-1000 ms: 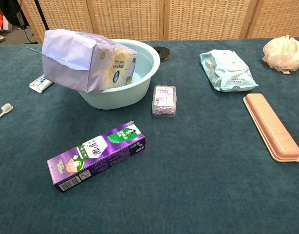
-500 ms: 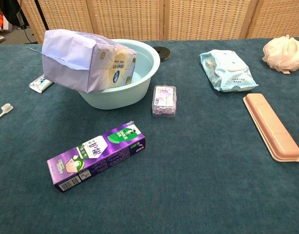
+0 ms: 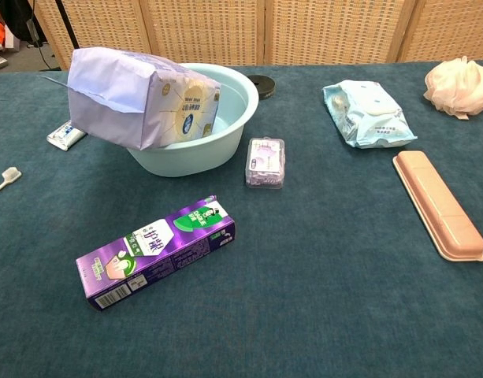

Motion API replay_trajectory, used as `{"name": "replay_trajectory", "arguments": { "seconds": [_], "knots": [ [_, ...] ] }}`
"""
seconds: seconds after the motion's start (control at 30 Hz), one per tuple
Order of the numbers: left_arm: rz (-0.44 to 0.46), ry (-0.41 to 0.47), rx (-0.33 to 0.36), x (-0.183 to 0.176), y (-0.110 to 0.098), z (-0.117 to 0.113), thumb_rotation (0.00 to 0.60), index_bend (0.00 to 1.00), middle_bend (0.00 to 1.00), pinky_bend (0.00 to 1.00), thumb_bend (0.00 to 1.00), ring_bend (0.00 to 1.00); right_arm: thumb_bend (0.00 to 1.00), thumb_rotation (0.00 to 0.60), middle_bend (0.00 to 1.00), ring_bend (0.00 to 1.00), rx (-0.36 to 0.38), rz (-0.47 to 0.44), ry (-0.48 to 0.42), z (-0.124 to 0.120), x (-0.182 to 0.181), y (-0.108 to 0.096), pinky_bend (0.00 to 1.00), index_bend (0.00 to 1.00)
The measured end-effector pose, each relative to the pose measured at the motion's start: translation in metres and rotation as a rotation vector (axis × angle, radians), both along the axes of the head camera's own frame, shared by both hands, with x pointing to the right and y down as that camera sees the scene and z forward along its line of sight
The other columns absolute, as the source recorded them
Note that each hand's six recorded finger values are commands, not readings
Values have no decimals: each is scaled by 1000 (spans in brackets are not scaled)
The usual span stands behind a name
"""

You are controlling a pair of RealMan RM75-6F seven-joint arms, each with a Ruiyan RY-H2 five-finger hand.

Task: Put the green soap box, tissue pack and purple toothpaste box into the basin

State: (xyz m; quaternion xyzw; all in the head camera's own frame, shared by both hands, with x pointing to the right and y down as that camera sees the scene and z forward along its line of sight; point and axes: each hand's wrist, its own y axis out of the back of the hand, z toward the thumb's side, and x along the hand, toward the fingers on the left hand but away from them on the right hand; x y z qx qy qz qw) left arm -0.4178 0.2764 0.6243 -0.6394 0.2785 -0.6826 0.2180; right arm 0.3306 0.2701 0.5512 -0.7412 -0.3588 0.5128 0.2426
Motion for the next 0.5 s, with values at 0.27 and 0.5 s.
{"name": "replay_trajectory", "arguments": {
  "seconds": [0.27, 0.5],
  "knots": [
    [-5, 10, 4, 1, -7, -4, 600, 85, 0, 0, 293, 0, 105, 600, 0, 0, 4, 0, -5, -3, -1, 0, 15, 194],
    [41, 8, 18, 6, -28, -7, 600, 106, 0, 0, 294, 0, 105, 600, 0, 0, 11, 4, -7, -5, 0, -1, 15, 194]
  ]
}}
